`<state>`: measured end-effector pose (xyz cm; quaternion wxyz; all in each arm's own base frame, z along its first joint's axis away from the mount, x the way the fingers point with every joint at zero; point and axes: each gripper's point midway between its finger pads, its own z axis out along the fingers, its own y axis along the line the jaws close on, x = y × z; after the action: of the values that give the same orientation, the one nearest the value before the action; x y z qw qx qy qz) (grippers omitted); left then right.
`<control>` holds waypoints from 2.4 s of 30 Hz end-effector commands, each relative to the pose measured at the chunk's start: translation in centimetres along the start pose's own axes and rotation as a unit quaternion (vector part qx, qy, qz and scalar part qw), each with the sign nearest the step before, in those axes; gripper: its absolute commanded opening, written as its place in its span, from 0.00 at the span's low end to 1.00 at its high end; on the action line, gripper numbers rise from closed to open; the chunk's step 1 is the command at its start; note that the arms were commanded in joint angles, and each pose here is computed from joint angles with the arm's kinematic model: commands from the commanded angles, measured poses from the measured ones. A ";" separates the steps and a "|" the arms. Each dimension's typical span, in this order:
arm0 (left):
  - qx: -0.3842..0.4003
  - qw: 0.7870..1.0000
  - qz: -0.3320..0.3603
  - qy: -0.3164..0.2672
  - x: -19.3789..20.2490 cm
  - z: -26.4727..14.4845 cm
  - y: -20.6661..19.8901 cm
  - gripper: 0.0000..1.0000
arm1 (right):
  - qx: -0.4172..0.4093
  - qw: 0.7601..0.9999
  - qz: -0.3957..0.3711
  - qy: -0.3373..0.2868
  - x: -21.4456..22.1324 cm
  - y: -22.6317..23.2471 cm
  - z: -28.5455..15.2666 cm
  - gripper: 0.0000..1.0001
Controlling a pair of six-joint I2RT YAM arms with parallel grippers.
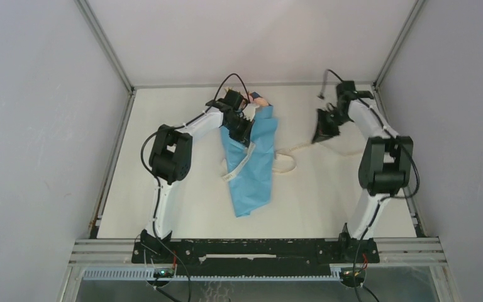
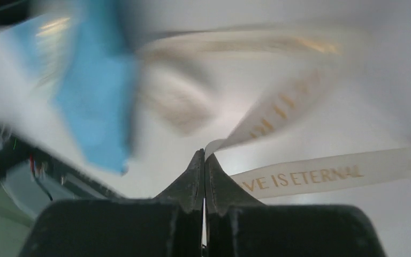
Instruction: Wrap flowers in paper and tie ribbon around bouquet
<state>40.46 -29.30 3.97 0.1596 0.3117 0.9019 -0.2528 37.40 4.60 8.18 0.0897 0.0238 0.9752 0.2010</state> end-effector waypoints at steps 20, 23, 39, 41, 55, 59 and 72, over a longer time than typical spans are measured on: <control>-0.025 0.998 0.019 -0.046 -3.1 -2.5 1.8 0.00 | -0.449 0.825 -0.330 -0.096 9.9 34.8 -2.7 0.00; -0.029 0.998 0.019 -0.045 -2.8 -2.8 2.0 0.00 | -0.410 0.858 -0.281 -0.129 6.2 33.2 -0.2 0.00; -0.048 0.997 0.034 -0.059 -3.6 -5.7 1.9 0.00 | -0.340 0.902 -0.043 -0.261 -7.7 24.9 3.6 0.00; -0.049 0.995 0.048 -0.070 -4.1 -8.0 0.8 0.00 | -0.330 0.909 -0.030 -0.251 -8.2 24.4 4.8 0.00; 0.036 0.964 0.241 -0.104 -4.5 -25.6 -14.8 0.00 | -0.317 0.925 -0.093 -0.189 -8.8 28.7 9.6 0.00; -0.016 0.919 0.312 -0.240 -8.4 -34.0 -19.4 0.00 | -0.323 0.925 -0.101 -0.174 -8.3 29.2 10.7 0.00; -0.043 0.844 0.303 -0.441 -11.3 -46.0 -24.1 0.00 | -0.331 0.924 -0.109 -0.156 -7.6 29.8 12.8 0.00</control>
<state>27.61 -24.54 54.76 0.6224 0.4290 0.6121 -0.2322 46.95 35.14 7.36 0.2398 -0.0543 0.8425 0.4793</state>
